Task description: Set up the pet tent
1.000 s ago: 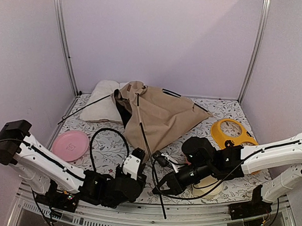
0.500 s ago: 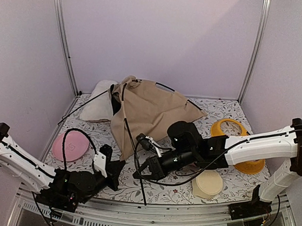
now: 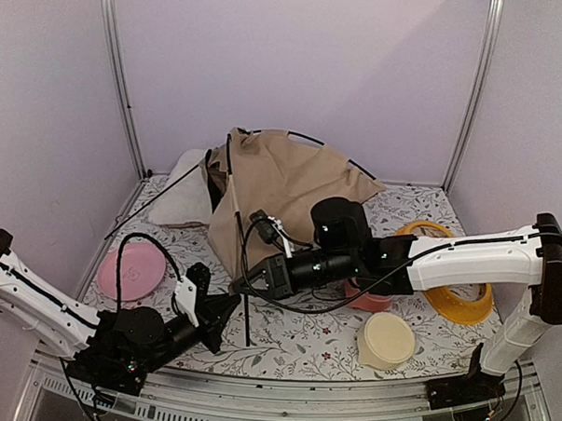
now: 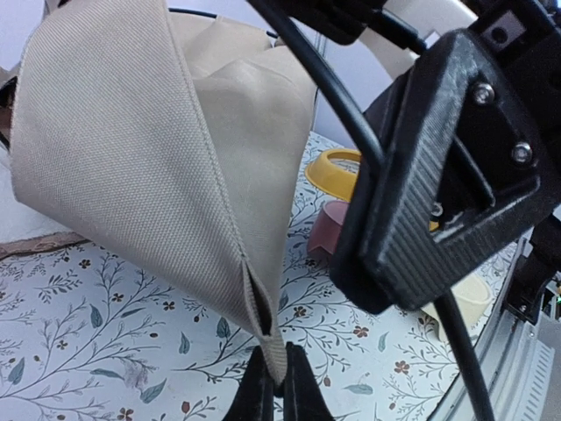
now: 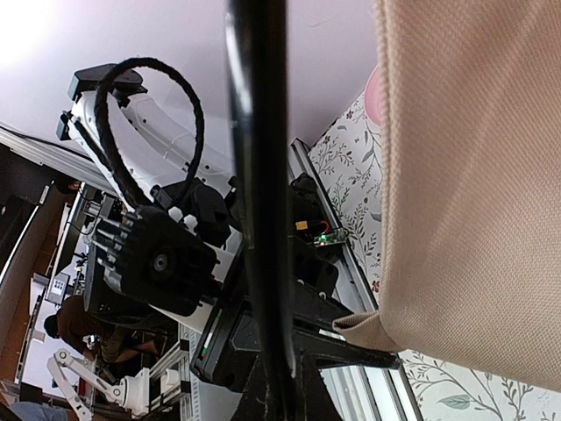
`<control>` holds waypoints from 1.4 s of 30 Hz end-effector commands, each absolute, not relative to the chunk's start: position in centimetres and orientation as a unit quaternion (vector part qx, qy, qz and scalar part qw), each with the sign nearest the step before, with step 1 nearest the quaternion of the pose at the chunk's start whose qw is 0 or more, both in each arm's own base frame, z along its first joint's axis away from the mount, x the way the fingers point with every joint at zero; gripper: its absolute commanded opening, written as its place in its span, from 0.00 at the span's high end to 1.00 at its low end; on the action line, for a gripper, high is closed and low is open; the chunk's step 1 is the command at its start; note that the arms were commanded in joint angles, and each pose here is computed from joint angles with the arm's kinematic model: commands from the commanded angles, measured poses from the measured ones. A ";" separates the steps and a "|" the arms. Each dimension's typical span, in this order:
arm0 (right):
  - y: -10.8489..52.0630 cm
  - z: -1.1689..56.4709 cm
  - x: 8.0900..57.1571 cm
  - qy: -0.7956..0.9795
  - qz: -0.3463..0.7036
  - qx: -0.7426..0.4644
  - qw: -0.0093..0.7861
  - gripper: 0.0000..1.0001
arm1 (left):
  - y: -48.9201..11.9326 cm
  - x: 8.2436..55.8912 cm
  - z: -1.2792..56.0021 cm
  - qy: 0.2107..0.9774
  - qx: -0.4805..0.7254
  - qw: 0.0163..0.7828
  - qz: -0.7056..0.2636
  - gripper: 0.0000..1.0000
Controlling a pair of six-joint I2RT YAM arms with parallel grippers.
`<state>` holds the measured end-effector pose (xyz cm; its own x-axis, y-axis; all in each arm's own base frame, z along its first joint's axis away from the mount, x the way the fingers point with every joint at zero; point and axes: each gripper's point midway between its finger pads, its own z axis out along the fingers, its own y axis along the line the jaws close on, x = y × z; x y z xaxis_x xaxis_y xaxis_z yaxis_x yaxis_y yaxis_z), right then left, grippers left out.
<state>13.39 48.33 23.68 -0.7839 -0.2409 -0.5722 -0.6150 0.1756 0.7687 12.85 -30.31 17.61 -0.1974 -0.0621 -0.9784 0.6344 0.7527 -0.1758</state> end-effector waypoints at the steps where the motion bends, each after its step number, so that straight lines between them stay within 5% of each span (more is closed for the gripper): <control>1: 46.8 32.1 23.9 0.701 0.601 -0.164 0.347 1.00 | -32.7 9.5 14.4 0.718 0.311 0.543 -0.304 1.00; 42: 42.1 35.0 32.0 0.696 0.560 -0.088 0.440 1.00 | -34.3 7.8 10.0 0.748 0.382 0.474 -0.266 1.00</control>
<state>22.14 46.47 26.49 -0.7720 -0.0157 -0.6354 -0.6155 0.2678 0.7412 12.57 -32.90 15.76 -0.2322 0.0459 -0.9716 0.6550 0.7458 -0.1212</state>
